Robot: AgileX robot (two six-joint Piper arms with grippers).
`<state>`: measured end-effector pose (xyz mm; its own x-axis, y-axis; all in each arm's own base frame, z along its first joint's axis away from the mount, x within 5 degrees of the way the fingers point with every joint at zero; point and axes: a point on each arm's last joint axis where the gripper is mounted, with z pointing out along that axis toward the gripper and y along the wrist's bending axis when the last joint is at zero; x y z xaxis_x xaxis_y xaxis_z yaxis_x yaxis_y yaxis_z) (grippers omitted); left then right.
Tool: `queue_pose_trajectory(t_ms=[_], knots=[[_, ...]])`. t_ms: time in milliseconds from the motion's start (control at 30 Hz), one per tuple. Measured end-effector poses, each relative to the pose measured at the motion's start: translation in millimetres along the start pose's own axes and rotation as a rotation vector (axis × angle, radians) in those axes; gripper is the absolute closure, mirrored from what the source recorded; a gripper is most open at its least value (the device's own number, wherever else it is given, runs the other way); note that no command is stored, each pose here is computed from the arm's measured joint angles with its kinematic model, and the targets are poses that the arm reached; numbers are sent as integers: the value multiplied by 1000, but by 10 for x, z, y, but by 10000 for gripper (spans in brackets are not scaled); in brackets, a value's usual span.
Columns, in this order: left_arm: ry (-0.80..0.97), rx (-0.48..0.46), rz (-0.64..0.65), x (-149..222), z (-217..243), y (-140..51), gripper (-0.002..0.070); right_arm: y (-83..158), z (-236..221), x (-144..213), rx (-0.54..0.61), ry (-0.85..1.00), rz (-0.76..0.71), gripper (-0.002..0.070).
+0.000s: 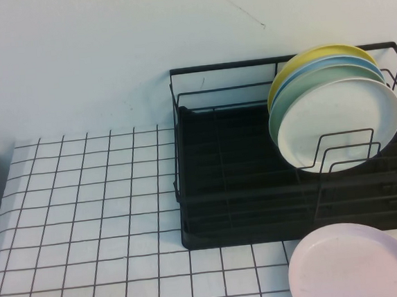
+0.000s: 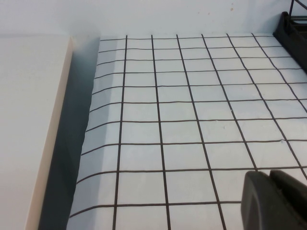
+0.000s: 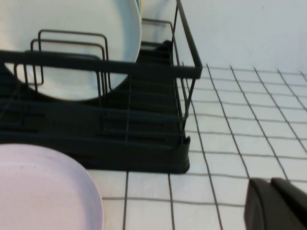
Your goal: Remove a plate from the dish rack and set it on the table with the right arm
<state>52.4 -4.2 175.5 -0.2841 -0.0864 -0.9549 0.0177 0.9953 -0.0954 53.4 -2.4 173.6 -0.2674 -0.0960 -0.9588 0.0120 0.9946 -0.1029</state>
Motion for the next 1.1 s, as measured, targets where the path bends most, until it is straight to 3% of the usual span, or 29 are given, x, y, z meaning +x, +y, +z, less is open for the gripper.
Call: queue_pose_trajectory(t_ms=[533, 800, 1100], knots=[[0, 0, 0, 0, 0, 0, 678, -57, -157, -508, 57, -594, 32, 680], [0, 0, 0, 0, 0, 0, 678, -245, -267, -596, 137, -781, 411, 680], [0, 0, 0, 0, 0, 0, 678, -301, -320, -635, 157, -851, 504, 680]])
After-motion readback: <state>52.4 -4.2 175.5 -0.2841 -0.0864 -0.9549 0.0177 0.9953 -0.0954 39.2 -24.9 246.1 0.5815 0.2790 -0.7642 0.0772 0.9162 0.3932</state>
